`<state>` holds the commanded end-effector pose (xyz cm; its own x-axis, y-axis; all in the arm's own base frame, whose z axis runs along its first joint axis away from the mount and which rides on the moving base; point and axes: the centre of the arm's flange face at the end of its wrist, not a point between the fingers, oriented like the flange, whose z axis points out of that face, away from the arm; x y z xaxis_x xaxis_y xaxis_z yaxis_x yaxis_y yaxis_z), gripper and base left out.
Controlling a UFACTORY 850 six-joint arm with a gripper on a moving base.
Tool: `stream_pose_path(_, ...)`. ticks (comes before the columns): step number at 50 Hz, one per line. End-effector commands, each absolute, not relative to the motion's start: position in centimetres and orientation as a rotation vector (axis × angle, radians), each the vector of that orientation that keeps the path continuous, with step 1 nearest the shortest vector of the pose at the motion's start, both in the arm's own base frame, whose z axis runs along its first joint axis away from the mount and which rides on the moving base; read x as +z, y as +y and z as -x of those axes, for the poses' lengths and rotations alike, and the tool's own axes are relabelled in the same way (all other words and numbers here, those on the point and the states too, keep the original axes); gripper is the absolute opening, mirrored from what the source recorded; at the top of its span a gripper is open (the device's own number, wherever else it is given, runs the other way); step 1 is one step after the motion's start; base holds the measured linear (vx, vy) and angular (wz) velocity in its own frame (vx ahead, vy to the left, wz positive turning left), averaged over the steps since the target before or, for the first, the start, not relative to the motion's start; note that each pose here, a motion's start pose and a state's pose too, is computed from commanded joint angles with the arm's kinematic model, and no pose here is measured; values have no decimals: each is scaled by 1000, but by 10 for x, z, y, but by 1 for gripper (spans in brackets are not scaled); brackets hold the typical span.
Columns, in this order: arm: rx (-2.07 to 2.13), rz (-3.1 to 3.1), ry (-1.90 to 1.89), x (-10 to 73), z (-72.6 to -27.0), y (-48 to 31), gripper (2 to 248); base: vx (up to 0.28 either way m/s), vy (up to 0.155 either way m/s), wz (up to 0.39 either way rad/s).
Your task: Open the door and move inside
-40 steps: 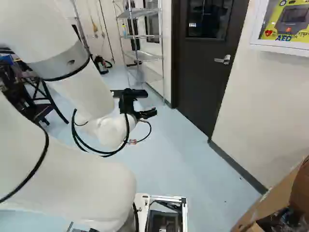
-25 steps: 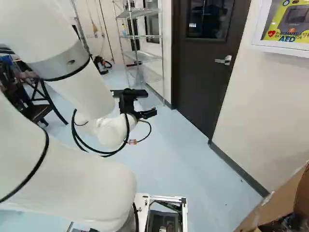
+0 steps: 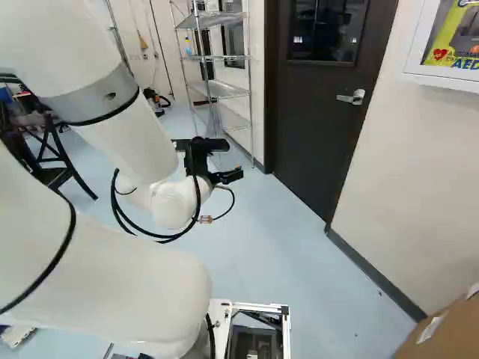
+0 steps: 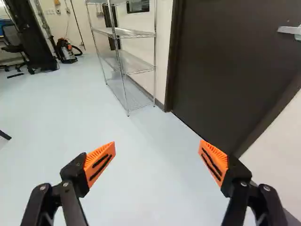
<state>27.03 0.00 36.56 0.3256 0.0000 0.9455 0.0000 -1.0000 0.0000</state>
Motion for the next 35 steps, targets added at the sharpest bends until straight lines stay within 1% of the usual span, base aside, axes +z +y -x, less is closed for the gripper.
stream_pose_path(20,1824,-2558,0,366,-270,0,247,245,69,-26)
stream_pose_path(35,1824,-2558,0,366,-270,0,247,249,27,-249)
